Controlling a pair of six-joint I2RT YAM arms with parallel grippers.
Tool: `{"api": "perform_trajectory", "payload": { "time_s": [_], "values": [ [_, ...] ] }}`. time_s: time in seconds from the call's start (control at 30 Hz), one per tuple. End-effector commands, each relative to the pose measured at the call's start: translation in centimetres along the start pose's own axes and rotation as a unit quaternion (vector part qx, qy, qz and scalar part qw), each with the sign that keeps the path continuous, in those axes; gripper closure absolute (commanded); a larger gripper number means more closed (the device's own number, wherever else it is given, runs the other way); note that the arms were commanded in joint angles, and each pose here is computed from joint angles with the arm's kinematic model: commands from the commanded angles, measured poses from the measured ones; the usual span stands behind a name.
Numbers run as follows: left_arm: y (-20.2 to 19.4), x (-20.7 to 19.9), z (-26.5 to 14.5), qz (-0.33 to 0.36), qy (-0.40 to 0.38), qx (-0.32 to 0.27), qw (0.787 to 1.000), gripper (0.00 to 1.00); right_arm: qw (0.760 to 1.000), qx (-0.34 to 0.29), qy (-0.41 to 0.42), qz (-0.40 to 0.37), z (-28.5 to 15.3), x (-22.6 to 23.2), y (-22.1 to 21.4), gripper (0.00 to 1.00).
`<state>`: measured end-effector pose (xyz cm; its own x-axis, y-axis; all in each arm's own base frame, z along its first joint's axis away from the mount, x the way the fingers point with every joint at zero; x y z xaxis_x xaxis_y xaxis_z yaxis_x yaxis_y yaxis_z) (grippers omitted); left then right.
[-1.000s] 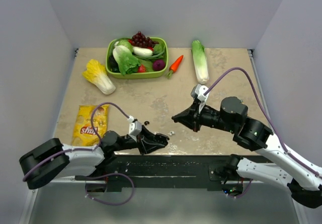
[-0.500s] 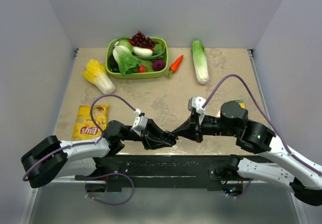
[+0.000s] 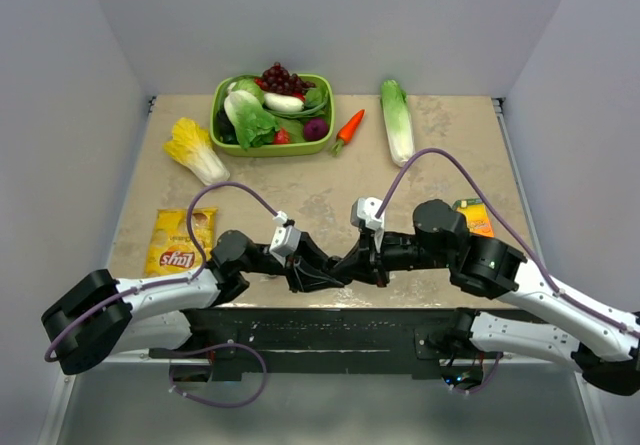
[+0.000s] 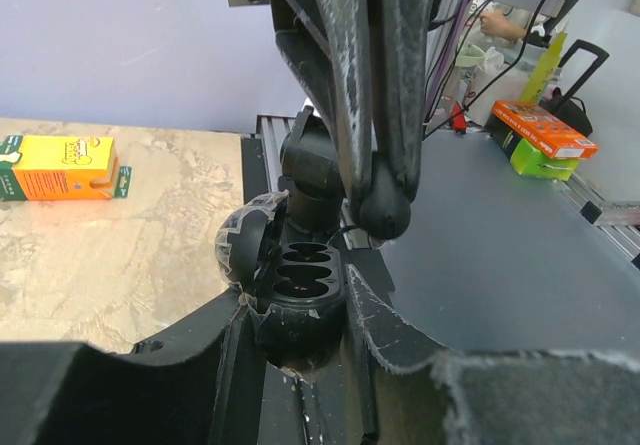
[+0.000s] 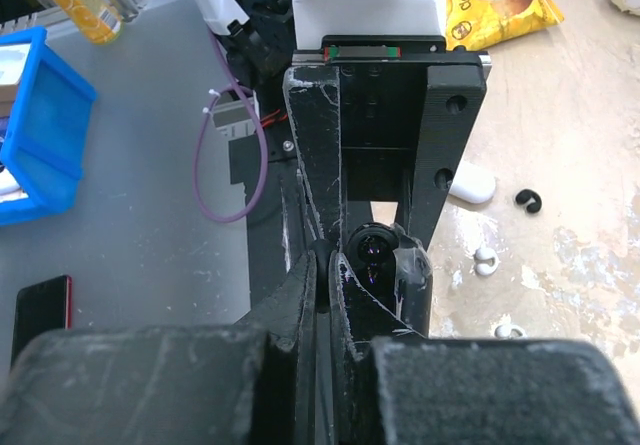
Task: Insert the wireless bluetooth earbuds into the charging case
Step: Place the earbud in the charging case.
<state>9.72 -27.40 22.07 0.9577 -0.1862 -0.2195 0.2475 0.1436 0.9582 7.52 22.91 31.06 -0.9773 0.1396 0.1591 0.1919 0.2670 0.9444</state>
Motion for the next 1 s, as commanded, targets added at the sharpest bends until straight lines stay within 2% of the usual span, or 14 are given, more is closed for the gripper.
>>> {"api": "perform_trajectory", "payload": {
  "time_s": [0.0, 0.4, 0.97],
  "values": [
    [1.8, 0.1, 0.7, 0.036, -0.015, -0.016, 0.999, 1.0, 1.0, -0.004, -0.007, -0.008, 0.4, -0.2, 0.3, 1.0],
    [2.0, 0.0, 0.6, 0.041, -0.012, -0.021, 0.999, 1.0, 0.998, 0.009, -0.07, 0.001, 0.6, -1.5, -0.2, 1.0],
    [2.9, -0.1, 0.8, 0.054, -0.011, -0.029, 0.998, 1.0, 0.997, 0.036, -0.07, 0.002, 1.2, -1.3, -1.5, 1.0]
  ]
}}
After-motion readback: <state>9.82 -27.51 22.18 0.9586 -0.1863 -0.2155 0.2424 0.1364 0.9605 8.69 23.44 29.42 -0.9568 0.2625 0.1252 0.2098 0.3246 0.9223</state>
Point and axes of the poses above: each gripper's point midway between its finger pads, its own z axis out along the fingers, its own x axis along the line the jaws close on, y = z × x, the point moved 6 cm from there along -z, back along the fingers, and after that the axes turned 3 degrees about -z, right-handed, at the moved point
